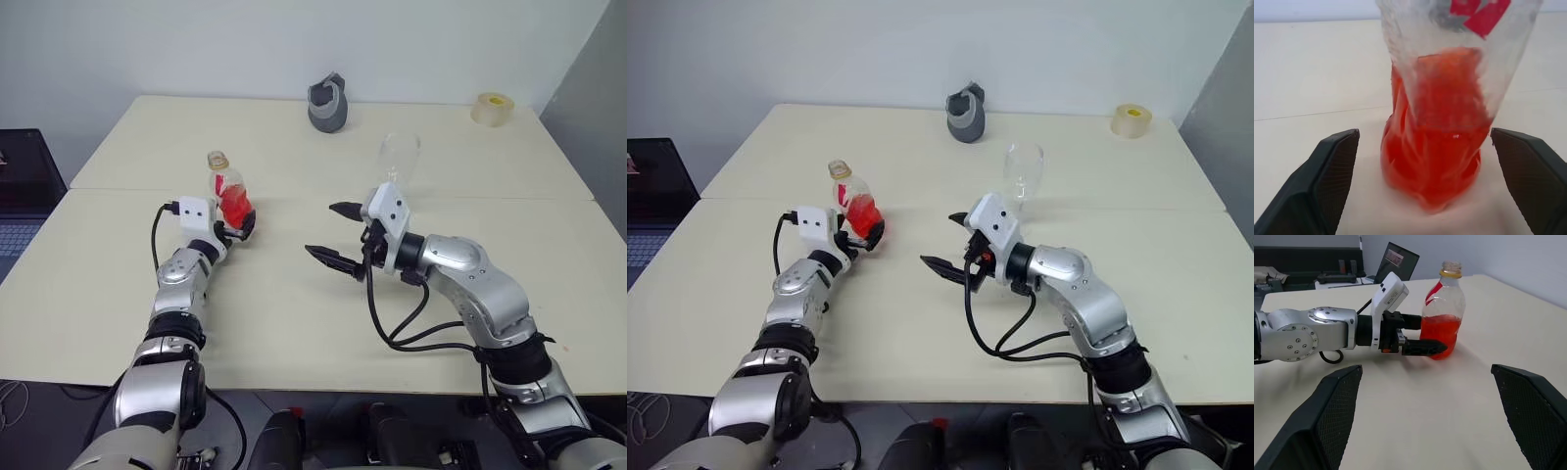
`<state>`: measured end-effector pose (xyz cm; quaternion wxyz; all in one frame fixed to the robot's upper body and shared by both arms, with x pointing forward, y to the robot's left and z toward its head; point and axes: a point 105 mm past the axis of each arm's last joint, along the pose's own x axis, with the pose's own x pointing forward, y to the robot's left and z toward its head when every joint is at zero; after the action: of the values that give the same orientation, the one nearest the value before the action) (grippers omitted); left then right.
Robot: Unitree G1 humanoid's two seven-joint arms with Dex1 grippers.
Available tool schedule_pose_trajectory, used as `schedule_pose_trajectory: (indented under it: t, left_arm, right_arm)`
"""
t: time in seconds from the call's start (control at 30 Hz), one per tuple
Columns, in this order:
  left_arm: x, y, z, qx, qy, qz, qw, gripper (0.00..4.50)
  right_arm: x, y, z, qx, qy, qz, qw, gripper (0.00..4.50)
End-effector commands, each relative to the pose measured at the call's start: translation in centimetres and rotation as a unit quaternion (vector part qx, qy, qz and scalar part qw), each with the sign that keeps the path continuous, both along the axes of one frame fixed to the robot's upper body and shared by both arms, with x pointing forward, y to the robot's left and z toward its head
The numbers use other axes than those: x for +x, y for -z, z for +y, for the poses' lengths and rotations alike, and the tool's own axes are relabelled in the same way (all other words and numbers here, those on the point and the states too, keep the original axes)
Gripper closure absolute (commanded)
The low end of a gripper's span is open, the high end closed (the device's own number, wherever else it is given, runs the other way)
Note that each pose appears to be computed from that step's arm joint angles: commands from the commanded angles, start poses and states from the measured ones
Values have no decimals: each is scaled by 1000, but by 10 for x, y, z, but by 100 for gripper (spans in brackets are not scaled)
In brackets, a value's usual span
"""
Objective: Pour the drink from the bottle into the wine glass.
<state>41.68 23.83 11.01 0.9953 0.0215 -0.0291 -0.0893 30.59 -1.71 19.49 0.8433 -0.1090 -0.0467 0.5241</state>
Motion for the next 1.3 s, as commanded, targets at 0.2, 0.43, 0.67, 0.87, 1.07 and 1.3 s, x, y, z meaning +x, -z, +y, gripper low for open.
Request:
schedule_pose_trajectory:
  t: [0.2,0.43,0.67,0.87,1.07,1.3]
  left_arm:
    - [-43,-9,14,26,-34,-13,999,2]
    - [-86,-10,-32,59,101,23,993,2]
    - [-94,-43,-84,58,263,22,963,2]
    - [-95,-50,-92,85,307,27,947,2]
    - [-99,-48,-94,98,334,35,937,2]
    - [-99,-49,-90,105,342,41,933,2]
  right_arm:
    - [-3,2,-46,23,93,17,995,0]
    - [24,38,-93,25,284,24,958,0]
    - [71,49,-105,76,386,10,919,0]
    - [97,55,-96,98,387,10,917,0]
    - [118,56,-81,128,380,13,916,0]
    - [138,56,-80,146,413,13,899,0]
